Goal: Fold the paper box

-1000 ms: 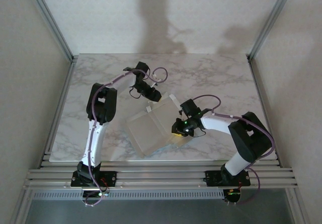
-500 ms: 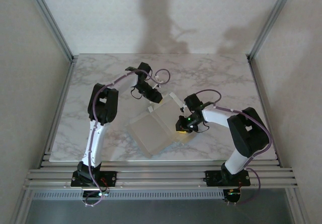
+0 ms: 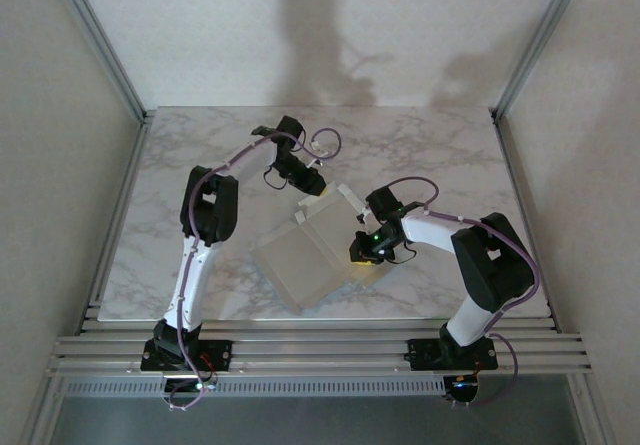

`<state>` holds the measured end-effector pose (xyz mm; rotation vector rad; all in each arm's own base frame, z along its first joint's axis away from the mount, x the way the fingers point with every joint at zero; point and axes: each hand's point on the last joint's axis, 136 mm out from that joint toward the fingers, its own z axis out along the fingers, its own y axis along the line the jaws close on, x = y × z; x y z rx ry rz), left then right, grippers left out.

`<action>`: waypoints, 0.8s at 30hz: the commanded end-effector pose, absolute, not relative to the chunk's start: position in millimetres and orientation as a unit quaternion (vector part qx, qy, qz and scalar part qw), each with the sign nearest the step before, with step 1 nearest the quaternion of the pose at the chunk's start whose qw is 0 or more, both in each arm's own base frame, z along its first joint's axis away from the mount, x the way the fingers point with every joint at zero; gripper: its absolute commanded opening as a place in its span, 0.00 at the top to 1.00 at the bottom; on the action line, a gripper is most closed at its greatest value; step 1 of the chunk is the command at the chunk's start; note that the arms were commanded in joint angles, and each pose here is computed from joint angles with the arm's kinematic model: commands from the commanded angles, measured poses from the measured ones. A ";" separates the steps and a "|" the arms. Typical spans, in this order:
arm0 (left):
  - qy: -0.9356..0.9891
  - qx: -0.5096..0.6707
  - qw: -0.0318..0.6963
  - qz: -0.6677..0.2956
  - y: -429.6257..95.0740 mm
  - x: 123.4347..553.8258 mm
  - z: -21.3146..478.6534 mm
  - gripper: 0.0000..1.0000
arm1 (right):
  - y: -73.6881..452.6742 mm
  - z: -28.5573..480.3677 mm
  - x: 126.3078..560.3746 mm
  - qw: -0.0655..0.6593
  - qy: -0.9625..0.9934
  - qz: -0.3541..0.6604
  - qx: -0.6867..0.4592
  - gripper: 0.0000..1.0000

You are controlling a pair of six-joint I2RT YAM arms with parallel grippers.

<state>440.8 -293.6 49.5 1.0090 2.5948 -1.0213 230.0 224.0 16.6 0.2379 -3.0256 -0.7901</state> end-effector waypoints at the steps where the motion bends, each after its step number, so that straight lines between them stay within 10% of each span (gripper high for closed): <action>1: 0.874 0.342 0.068 -0.339 -292.0 436.9 44.4 0.72 | 205.1 -2.5 217.5 0.037 -0.976 -0.205 0.066 0.81; 24: 0.877 0.347 0.058 -0.328 -289.1 433.0 36.2 0.88 | 205.0 -0.6 217.8 0.032 -0.975 -0.208 0.064 0.79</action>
